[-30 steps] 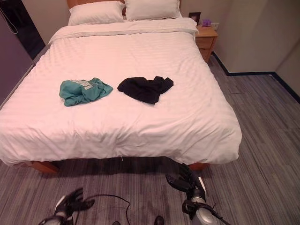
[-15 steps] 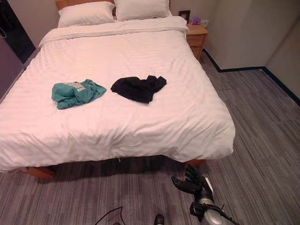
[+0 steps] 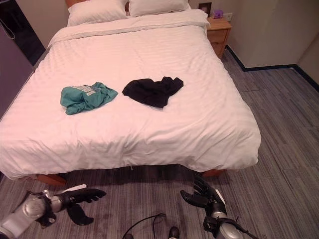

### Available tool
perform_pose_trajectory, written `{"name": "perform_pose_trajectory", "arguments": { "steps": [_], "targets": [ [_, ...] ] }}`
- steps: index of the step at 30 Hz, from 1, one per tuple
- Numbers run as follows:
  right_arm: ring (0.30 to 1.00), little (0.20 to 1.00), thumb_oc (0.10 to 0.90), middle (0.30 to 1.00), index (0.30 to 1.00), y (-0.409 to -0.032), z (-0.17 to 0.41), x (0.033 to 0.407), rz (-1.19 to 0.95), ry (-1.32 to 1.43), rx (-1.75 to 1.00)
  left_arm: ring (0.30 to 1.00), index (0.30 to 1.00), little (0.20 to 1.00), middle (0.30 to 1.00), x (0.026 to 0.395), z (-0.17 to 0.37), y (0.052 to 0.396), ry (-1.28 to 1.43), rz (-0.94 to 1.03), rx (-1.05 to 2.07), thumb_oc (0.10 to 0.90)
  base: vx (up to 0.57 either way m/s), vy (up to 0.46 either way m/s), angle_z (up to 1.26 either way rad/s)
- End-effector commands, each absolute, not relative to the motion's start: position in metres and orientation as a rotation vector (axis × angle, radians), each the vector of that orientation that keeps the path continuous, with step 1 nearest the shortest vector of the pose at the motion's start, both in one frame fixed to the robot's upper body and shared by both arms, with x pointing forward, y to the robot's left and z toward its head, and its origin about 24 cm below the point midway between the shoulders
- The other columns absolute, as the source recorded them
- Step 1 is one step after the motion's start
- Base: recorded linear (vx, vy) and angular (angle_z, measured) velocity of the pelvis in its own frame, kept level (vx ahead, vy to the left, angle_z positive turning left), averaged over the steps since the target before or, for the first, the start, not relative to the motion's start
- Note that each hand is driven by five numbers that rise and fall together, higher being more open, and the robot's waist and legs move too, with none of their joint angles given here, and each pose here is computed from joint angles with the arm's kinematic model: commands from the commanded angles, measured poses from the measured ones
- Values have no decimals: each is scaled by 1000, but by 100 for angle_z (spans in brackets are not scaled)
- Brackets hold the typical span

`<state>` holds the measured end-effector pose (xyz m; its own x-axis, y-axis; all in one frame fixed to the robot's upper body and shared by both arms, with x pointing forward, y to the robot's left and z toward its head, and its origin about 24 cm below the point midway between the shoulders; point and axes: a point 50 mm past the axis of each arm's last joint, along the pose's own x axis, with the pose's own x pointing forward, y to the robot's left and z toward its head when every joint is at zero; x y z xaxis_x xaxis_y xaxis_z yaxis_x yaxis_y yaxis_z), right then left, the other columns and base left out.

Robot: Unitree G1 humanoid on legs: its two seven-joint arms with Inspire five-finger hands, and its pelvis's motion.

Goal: Pick up bed clothes into laundry basket.

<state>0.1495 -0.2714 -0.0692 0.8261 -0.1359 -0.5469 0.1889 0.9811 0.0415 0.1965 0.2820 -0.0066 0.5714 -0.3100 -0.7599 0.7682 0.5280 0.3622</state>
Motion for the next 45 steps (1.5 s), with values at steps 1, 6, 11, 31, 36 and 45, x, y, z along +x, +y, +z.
{"name": "perform_pose_trajectory", "arguments": {
  "steps": [1,6,11,31,36,45],
  "targets": [
    [900,900,800,900,900,-264,-49,173,-118,414,133,900,900,900,900,230,35,294,464,-516,664,800,5,-17,4],
    [900,900,800,900,900,-262,-47,174,-124,399,147,900,900,900,900,251,46,267,226,-360,436,800,3,0,1],
    [900,900,800,900,900,-260,-39,180,-133,350,136,900,900,900,900,254,29,233,129,-240,167,800,6,3,2],
    [900,900,800,900,900,-230,53,241,55,-84,199,900,900,900,900,234,8,218,80,-114,-386,800,1,25,0],
    [900,900,800,900,900,-213,97,254,121,-270,207,900,900,900,900,237,20,235,26,-40,-365,800,-28,190,-4],
    [900,900,800,900,900,-189,110,251,245,-306,189,900,900,900,900,259,37,220,-20,-101,-301,800,163,13,22]
  ]
}}
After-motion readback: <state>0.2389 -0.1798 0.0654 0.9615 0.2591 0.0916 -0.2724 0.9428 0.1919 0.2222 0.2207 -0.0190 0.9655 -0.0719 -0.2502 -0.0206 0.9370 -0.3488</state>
